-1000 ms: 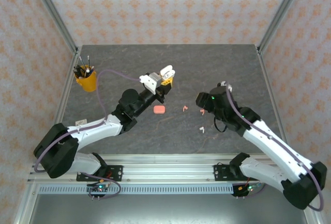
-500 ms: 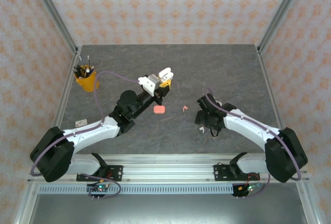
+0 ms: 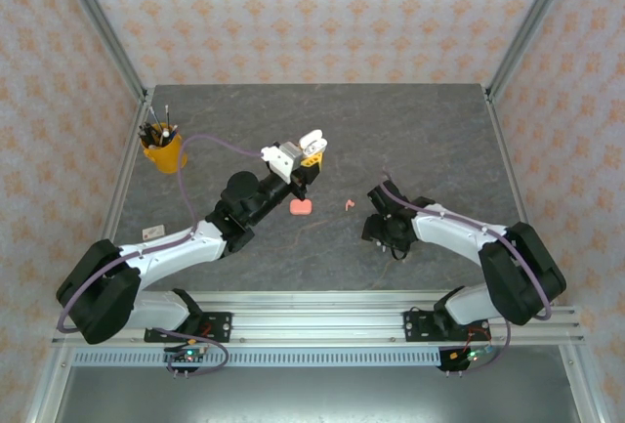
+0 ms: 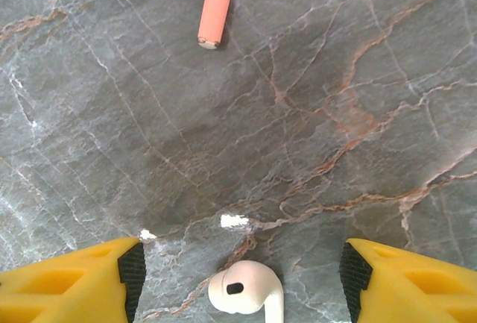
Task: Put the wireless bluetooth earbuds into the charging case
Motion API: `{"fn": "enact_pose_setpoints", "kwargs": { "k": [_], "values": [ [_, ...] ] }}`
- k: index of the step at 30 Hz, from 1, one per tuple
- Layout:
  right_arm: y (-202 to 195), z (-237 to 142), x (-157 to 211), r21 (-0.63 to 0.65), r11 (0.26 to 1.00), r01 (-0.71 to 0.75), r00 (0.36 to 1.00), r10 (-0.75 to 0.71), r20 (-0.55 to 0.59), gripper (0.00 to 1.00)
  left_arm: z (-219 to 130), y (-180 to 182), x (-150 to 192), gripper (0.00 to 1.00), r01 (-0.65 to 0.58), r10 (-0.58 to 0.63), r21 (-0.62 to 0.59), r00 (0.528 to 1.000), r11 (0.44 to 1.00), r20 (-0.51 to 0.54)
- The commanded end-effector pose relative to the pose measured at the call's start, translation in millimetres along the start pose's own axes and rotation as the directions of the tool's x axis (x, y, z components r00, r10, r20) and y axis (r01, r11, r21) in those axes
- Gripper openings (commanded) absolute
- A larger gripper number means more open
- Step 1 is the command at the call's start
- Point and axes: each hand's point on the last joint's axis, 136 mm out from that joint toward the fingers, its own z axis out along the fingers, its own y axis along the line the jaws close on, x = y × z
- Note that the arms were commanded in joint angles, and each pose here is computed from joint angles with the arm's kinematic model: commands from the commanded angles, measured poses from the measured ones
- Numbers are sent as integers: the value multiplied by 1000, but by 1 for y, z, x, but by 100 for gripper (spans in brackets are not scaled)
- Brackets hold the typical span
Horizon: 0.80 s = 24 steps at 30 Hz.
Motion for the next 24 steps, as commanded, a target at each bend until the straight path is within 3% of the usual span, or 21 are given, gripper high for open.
{"fn": "enact_pose_setpoints", "kwargs": {
  "k": [1, 24],
  "values": [
    [9, 8, 7, -57, 998, -22, 999, 20, -26, 70, -2, 1, -13, 0, -17, 17, -11, 999, 1000, 43],
    [30, -10, 15, -81, 997, 17, 1000, -17, -6, 66, -1, 0, -11, 0, -6, 6, -6, 999, 1000, 46]
  ]
}}
